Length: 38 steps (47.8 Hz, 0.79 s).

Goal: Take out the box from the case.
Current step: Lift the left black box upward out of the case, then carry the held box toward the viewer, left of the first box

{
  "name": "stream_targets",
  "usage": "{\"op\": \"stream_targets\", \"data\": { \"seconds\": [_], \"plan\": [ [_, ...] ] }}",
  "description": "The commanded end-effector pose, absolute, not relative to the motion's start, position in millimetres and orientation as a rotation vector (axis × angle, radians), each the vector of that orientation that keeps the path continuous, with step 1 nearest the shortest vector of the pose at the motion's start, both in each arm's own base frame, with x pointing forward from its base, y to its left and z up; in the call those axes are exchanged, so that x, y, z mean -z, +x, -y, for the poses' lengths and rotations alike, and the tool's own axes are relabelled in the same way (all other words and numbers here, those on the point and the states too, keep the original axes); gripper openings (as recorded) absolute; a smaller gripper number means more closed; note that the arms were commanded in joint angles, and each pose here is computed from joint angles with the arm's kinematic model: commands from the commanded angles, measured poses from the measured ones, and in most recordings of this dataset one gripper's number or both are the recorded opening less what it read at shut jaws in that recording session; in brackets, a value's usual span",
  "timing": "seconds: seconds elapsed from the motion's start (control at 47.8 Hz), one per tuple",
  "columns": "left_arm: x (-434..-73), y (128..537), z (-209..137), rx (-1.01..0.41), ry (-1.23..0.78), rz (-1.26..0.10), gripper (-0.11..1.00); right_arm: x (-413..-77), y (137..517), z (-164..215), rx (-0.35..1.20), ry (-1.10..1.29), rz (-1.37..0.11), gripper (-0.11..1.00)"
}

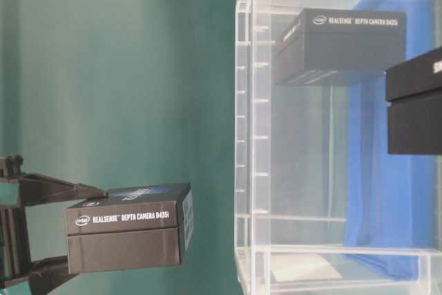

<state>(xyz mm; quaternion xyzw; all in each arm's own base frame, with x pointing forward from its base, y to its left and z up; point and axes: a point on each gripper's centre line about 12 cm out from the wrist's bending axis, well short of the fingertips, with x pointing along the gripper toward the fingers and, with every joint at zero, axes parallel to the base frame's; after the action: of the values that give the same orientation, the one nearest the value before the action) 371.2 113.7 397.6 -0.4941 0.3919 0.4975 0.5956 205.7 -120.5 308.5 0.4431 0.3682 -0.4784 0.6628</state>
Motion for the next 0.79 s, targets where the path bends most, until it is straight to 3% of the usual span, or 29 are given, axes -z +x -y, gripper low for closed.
{"op": "stream_targets", "data": {
  "seconds": [0.0,0.774],
  "plan": [
    [-416.8,364.2,-113.0,-1.130,-1.156,-0.854,0.64,-314.3,206.4,119.9,1.068,1.001,-0.810,0.93],
    [-416.5,365.6,-106.8,-1.124,-1.147,-0.857,0.64,-314.2,206.2,119.9,1.070,1.002,-0.810,0.93]
  ]
}}
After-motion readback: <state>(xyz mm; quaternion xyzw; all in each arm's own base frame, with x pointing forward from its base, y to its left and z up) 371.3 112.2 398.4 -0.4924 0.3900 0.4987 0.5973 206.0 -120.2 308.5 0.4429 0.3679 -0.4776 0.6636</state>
